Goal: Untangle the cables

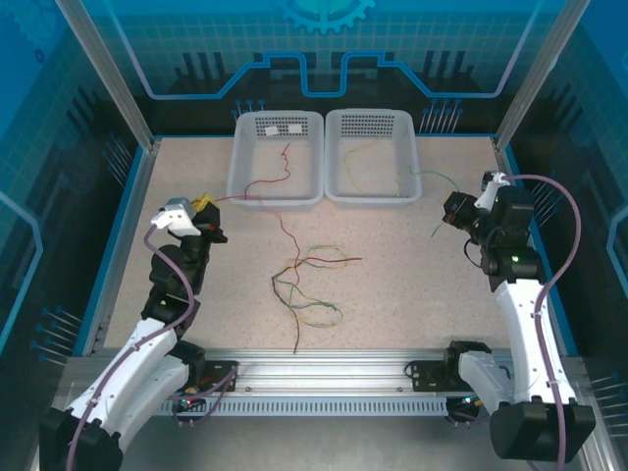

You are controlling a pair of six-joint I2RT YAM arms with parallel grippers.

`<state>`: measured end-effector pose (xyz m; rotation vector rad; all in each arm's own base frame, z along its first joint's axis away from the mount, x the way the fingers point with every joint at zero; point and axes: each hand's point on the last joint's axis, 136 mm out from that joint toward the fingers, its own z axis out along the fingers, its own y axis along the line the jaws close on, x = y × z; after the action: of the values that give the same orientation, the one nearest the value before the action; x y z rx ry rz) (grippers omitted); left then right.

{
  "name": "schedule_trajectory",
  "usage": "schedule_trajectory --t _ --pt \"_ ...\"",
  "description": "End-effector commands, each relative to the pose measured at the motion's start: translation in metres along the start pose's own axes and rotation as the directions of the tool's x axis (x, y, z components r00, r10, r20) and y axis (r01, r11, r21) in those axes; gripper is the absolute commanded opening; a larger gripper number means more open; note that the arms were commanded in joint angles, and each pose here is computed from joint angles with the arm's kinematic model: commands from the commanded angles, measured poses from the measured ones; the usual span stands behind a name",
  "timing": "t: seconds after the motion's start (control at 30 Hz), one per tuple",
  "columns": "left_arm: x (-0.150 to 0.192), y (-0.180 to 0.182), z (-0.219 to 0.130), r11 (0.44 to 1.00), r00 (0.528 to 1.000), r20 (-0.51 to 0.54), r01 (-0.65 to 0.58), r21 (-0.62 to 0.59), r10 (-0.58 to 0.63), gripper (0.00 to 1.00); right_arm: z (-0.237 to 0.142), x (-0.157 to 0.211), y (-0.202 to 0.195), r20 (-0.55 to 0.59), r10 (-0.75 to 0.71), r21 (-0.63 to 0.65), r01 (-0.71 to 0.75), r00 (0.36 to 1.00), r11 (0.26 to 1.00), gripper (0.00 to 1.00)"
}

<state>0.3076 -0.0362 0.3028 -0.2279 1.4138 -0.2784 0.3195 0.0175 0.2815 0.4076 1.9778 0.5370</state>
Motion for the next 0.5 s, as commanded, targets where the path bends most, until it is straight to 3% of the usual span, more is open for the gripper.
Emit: schedule_trajectory --t 0.0,0.17,0.47 --pt "-0.019 -0.013 0.01 0.998 0.999 0.016 0.031 0.06 -0.032 0.0 -0.01 -0.011 0.007 0.054 0.0 -0.033 0.001 0.999 0.999 0.0" --pt "-0.033 -0.034 0.029 0.991 1.0 0.008 0.024 0.133 -0.025 0.0 -0.018 -0.017 0.017 0.08 -0.02 -0.072 0.025 0.997 0.997 0.0" --pt "-0.092 -0.077 0.073 0.974 0.999 0.039 -0.043 0.223 0.035 0.0 -0.025 -0.02 0.027 0.1 -0.031 -0.116 0.043 0.994 0.992 0.0"
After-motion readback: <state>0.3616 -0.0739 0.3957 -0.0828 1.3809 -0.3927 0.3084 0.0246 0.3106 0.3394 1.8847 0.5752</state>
